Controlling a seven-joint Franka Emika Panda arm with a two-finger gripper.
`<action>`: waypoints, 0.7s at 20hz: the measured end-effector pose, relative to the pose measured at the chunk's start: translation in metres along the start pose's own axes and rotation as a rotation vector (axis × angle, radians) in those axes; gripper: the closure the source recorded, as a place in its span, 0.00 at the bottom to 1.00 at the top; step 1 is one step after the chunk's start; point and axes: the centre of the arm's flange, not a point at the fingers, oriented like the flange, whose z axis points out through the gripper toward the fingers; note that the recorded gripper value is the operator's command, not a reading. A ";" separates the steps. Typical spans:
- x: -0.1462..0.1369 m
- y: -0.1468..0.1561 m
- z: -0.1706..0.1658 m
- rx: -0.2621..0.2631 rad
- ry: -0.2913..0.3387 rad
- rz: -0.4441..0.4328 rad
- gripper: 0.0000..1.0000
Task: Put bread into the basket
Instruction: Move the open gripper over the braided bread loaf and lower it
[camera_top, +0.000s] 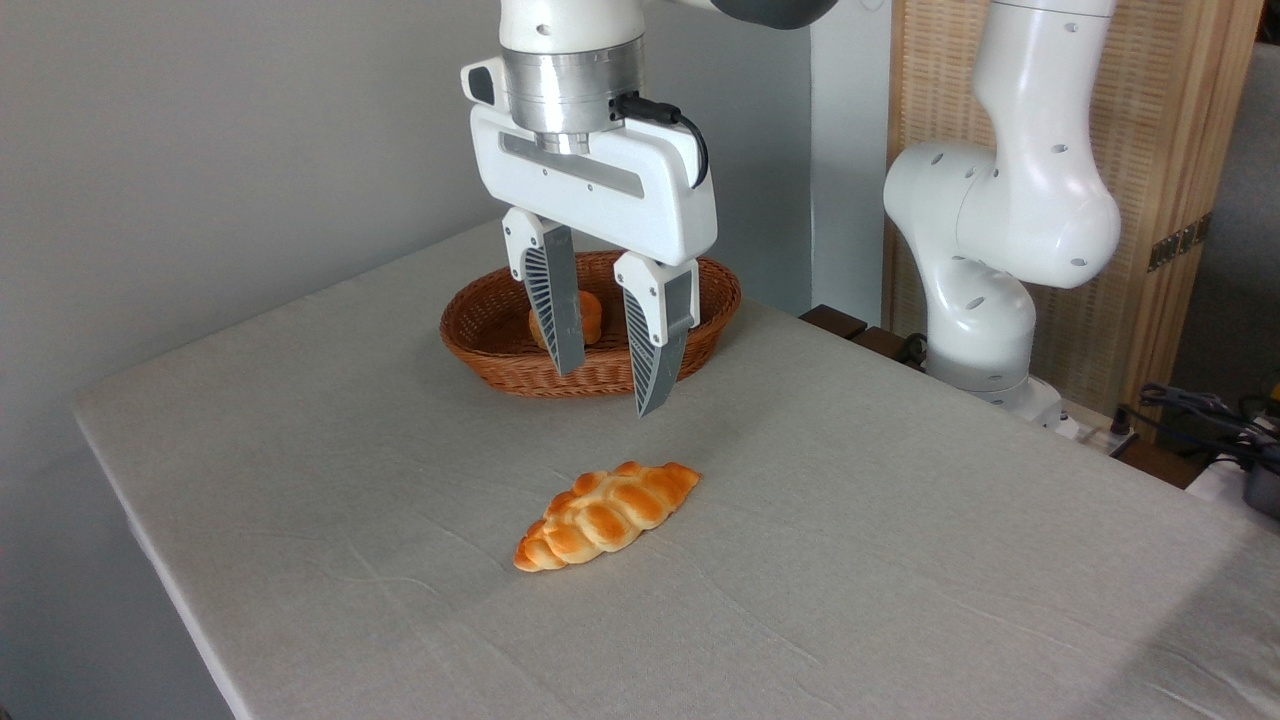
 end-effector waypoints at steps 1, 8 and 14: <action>-0.001 0.002 0.003 -0.004 -0.004 0.002 0.00; -0.010 0.020 0.047 -0.014 -0.010 0.027 0.00; 0.010 0.039 0.084 0.003 0.012 0.084 0.00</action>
